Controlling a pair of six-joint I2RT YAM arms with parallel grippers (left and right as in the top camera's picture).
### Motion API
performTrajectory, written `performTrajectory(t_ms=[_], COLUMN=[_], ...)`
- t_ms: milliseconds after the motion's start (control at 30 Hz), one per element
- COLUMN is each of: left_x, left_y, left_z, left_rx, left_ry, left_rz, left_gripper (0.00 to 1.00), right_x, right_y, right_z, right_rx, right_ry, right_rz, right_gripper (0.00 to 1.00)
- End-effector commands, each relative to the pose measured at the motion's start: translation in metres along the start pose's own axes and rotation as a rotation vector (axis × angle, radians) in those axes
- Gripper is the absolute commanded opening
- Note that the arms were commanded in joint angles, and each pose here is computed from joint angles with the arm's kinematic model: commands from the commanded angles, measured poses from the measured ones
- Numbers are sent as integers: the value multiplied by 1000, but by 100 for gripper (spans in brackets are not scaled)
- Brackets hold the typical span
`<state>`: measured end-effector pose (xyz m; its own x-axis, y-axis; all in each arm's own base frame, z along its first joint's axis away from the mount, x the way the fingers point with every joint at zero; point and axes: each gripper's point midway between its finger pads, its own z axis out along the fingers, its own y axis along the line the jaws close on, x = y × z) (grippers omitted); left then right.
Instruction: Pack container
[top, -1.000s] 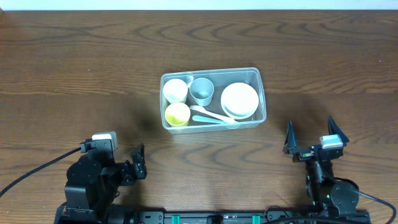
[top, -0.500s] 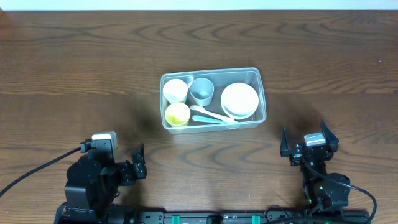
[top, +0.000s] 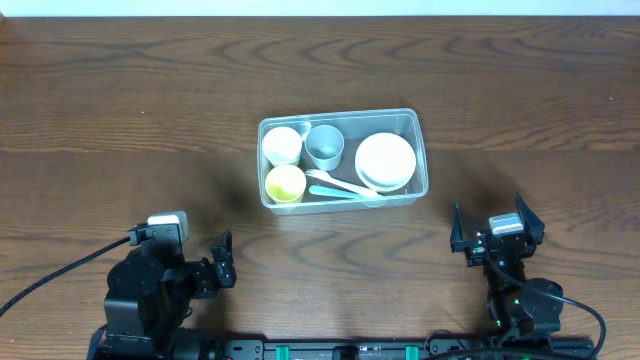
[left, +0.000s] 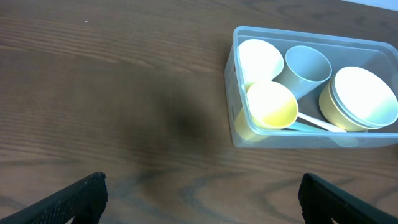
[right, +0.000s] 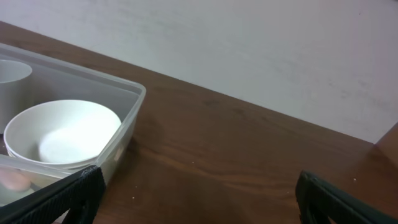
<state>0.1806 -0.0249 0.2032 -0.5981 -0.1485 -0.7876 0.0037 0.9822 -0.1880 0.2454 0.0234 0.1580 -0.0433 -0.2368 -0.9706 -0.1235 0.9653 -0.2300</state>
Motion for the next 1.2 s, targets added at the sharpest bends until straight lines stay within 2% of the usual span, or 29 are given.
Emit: performTrajectory(t_ms=[0, 333, 467, 733, 1000, 1167], left_x=[-1, 0, 7, 30, 8, -10], left_y=[3, 3, 14, 27, 29, 29], left_z=[0, 0, -6, 5, 56, 69], left_rx=[-14, -15, -68, -88, -53, -30], left_ry=[-5, -3, 0, -85, -345, -517], left_rz=[-4, -2, 12, 5, 10, 17], left_gripper=[98, 98, 98, 98, 98, 98], right_x=[1, 1, 1, 1, 1, 1], right_y=[-2, -2, -2, -2, -2, -2], right_z=[0, 0, 0, 0, 0, 0], right_rx=[8, 8, 8, 8, 8, 8], right_ry=[1, 1, 1, 1, 1, 1], right_rz=[-11, -11, -11, -11, -11, -11], right_gripper=[99, 99, 99, 99, 99, 99])
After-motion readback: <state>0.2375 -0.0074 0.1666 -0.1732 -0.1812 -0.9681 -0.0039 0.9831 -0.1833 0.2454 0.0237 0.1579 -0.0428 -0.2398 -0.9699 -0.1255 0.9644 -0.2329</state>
